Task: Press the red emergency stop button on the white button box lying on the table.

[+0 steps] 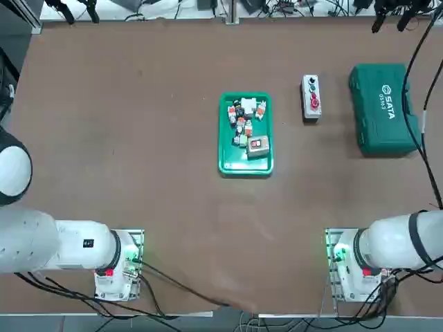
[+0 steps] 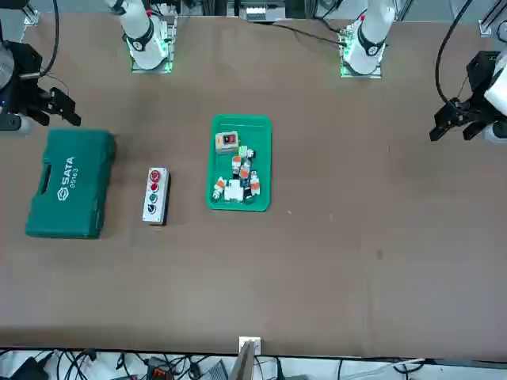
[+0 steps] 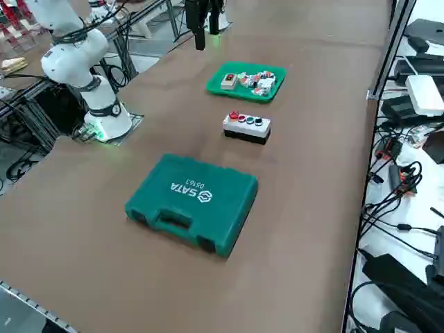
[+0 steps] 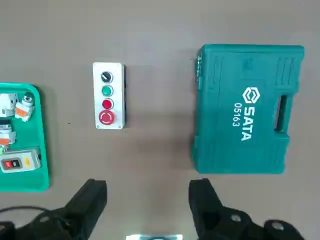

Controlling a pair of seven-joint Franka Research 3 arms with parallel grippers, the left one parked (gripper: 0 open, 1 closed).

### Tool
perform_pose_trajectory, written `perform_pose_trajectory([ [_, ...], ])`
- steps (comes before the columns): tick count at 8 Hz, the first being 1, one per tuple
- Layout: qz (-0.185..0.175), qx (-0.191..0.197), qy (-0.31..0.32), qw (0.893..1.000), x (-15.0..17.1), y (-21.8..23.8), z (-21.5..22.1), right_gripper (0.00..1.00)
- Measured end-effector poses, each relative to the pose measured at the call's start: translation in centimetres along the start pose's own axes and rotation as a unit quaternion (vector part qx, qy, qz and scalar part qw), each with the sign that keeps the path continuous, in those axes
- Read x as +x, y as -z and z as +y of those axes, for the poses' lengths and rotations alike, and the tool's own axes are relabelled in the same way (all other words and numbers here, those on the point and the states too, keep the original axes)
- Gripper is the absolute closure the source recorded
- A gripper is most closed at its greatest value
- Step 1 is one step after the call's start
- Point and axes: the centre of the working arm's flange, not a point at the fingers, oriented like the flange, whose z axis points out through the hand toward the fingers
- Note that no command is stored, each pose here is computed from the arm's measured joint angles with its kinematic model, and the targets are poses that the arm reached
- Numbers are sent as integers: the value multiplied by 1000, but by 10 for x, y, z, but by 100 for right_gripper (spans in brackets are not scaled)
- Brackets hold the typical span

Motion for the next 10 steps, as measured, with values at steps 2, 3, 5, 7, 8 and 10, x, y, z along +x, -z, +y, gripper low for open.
perform_pose_trajectory([
  [2, 0, 0, 0, 1000, 0, 0, 0, 0],
  [3, 0, 0, 0, 1000, 0, 0, 0, 0],
  [5, 0, 0, 0, 1000, 0, 0, 1, 0],
  [7, 0, 0, -1, 1000, 0, 0, 1, 0],
  [8, 0, 0, -2, 1000, 0, 0, 2, 0],
  [10, -1, 0, -4, 1000, 0, -1, 5, 0],
])
